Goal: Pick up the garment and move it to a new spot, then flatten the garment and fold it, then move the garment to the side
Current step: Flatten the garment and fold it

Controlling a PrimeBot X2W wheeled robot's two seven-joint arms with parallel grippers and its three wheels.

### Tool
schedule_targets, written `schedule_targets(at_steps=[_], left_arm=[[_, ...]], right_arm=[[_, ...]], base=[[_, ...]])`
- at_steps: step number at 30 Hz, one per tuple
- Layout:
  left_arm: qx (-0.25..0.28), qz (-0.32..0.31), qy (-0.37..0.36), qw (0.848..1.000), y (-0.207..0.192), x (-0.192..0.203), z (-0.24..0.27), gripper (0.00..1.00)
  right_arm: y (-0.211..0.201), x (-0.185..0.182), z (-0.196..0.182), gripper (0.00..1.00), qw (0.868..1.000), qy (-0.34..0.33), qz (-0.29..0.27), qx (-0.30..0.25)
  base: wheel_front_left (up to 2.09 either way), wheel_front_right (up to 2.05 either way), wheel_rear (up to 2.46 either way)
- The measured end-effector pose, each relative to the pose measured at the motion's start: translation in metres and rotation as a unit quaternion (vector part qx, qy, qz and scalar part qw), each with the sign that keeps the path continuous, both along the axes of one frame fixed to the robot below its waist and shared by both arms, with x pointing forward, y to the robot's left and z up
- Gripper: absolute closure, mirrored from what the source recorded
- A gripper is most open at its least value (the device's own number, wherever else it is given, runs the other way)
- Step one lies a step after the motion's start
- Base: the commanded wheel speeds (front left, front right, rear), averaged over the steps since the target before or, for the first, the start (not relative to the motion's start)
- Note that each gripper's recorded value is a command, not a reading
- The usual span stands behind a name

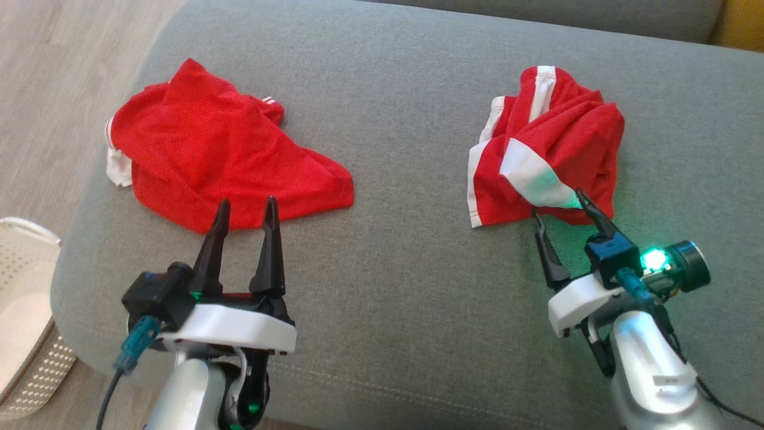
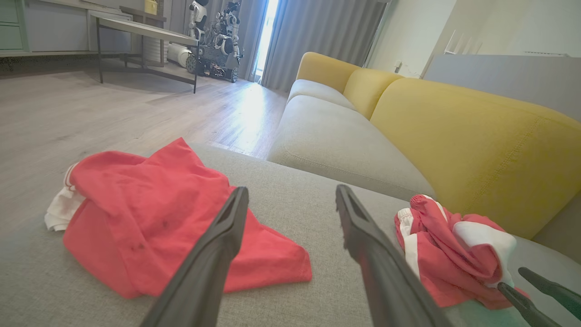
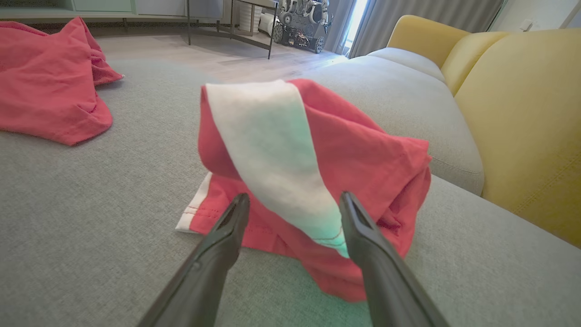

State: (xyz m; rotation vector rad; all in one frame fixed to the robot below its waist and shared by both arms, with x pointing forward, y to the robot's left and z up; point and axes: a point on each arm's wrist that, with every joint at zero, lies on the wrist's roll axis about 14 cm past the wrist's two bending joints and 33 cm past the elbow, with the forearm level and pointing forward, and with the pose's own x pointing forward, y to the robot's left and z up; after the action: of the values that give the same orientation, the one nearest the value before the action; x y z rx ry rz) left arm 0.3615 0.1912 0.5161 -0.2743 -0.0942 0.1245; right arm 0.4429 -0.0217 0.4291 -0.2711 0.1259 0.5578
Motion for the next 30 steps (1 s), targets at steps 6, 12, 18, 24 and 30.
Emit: schedule_targets(at_steps=[6,12,18,24,30], left_arm=[[-0.003,0.009,0.008,1.000,0.004,0.000,-0.004,0.00],[-0.007,0.008,0.010,1.000,0.003,0.000,-0.006,0.00],[-0.012,0.000,0.001,1.000,-0.003,0.002,0.000,0.00],[-0.014,-0.014,-0.009,1.000,-0.013,0.004,0.006,0.00],[-0.025,-0.026,0.002,0.999,-0.021,0.007,-0.001,0.00]], right_arm=[[-0.001,0.012,-0.010,0.77,1.000,0.010,-0.004,-0.010],[-0.008,0.028,0.000,1.00,1.000,-0.002,-0.024,0.001],[-0.055,0.043,0.026,1.00,0.995,-0.040,-0.091,0.006],[-0.133,0.077,0.081,1.00,0.980,-0.106,-0.165,-0.041],[-0.183,0.111,0.129,1.00,0.964,-0.141,-0.209,-0.087]], base=[[0.00,0.00,0.00],[0.00,0.00,0.00],[0.00,0.00,0.00],[0.00,0.00,0.00],[0.00,0.00,0.00]])
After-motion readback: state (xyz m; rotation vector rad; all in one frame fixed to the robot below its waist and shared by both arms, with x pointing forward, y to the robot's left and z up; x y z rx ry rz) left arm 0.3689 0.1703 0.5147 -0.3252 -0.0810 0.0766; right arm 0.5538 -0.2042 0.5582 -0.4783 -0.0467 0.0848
